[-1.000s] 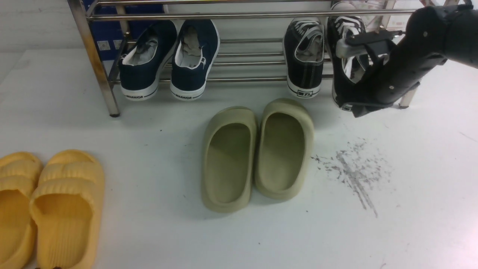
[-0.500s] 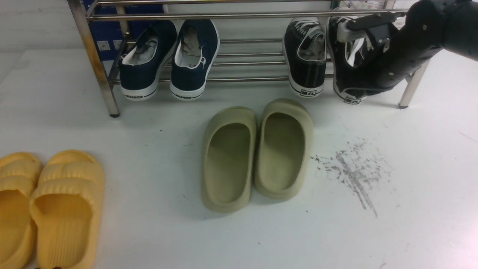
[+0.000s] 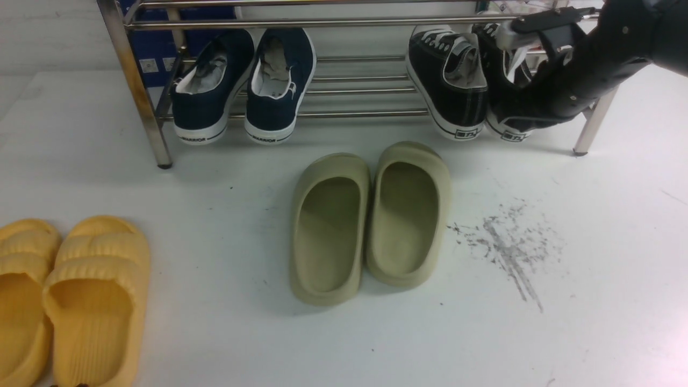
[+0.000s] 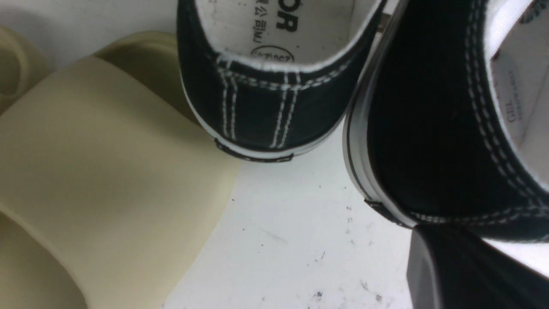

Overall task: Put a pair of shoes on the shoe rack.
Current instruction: Use the right arm to put a shoe into the shoe rack

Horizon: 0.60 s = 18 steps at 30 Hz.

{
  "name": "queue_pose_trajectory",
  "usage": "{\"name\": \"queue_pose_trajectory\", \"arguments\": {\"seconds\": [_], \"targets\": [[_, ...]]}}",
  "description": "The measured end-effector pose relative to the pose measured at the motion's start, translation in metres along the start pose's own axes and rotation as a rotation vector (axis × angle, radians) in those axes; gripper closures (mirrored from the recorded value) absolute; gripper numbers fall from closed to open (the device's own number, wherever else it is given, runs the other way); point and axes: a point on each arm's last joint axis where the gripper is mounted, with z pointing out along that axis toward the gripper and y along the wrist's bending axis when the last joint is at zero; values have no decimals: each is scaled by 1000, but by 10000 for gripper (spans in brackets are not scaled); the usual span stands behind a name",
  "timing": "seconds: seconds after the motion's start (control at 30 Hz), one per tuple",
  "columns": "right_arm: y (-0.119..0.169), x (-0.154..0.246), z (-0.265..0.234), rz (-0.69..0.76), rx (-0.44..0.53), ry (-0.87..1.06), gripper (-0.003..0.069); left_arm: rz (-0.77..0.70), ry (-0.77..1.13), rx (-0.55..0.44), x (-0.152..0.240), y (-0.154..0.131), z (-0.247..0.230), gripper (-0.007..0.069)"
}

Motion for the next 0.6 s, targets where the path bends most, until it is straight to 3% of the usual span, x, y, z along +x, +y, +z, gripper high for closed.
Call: {"name": "queue_pose_trajectory", "arguments": {"seconds": [0.2, 0.6], "targets": [[2, 5, 17, -5, -43, 26, 660, 0, 0, 0, 0, 0, 0, 386], [6, -7, -11, -13, -73, -63, 657, 0, 0, 0, 0, 0, 0, 386]]}}
